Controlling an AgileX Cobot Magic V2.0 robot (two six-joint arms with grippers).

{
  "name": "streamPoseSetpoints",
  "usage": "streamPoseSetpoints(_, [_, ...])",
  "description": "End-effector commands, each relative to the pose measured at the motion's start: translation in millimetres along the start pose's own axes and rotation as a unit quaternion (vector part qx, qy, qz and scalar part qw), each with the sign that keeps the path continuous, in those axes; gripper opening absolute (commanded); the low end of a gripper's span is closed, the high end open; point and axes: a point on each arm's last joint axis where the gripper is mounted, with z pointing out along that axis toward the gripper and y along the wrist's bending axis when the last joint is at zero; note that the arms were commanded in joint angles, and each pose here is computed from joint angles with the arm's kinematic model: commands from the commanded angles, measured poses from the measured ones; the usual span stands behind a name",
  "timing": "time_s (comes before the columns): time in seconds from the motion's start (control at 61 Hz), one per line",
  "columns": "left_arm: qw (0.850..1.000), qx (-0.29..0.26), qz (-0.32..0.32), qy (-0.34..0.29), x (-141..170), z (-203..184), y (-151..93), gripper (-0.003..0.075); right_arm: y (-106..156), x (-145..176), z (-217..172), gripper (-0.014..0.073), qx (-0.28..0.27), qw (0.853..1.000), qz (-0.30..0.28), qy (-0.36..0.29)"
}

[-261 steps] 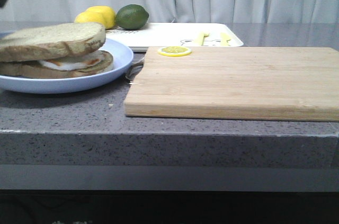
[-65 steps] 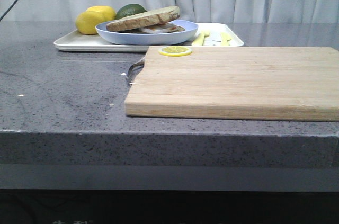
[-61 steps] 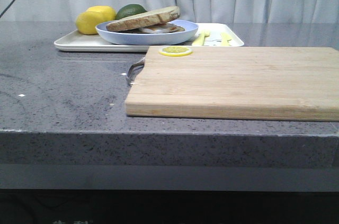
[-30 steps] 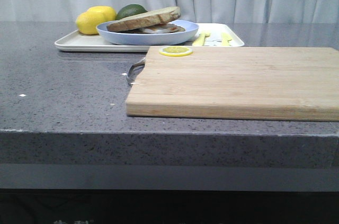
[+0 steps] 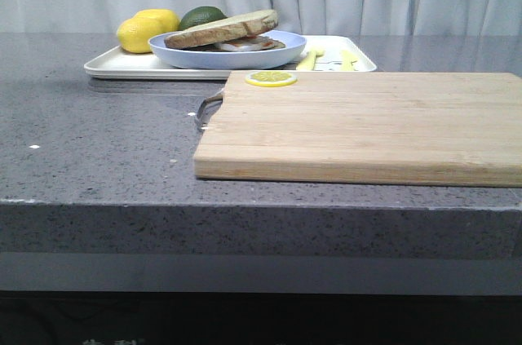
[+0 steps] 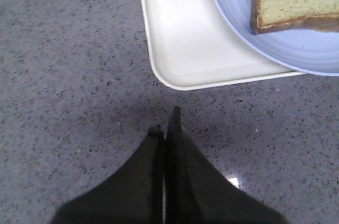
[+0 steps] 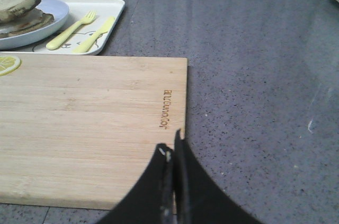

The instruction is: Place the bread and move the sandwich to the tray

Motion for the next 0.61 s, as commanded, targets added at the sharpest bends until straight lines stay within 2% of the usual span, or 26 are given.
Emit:
streamPoseSetpoints(0.0, [0.996, -0.007, -0.019, -0.091, 8.6, -49.5, 7.2, -0.0019, 0.3, -15.5, -2.6, -0.0083, 0.002, 0.999, 0.0, -0.05])
streamPoseSetpoints(0.213, [0.984, -0.021, -0.047, -0.168, 60.7, -90.8, 18.4, -0.0019, 0.3, -15.5, -2.6, -0.0083, 0.002, 0.999, 0.0, -0.05])
streamPoseSetpoints(0.361, [0.977, -0.023, -0.048, -0.209, 107.5, -106.2, 15.7, -0.0019, 0.3, -15.5, -2.6, -0.0083, 0.002, 0.999, 0.0, -0.05])
streamPoseSetpoints(0.59, [0.949, -0.023, -0.045, -0.312, 183.2, -129.7, 8.7, -0.0019, 0.3, -15.5, -2.6, -0.0083, 0.002, 0.999, 0.0, -0.05])
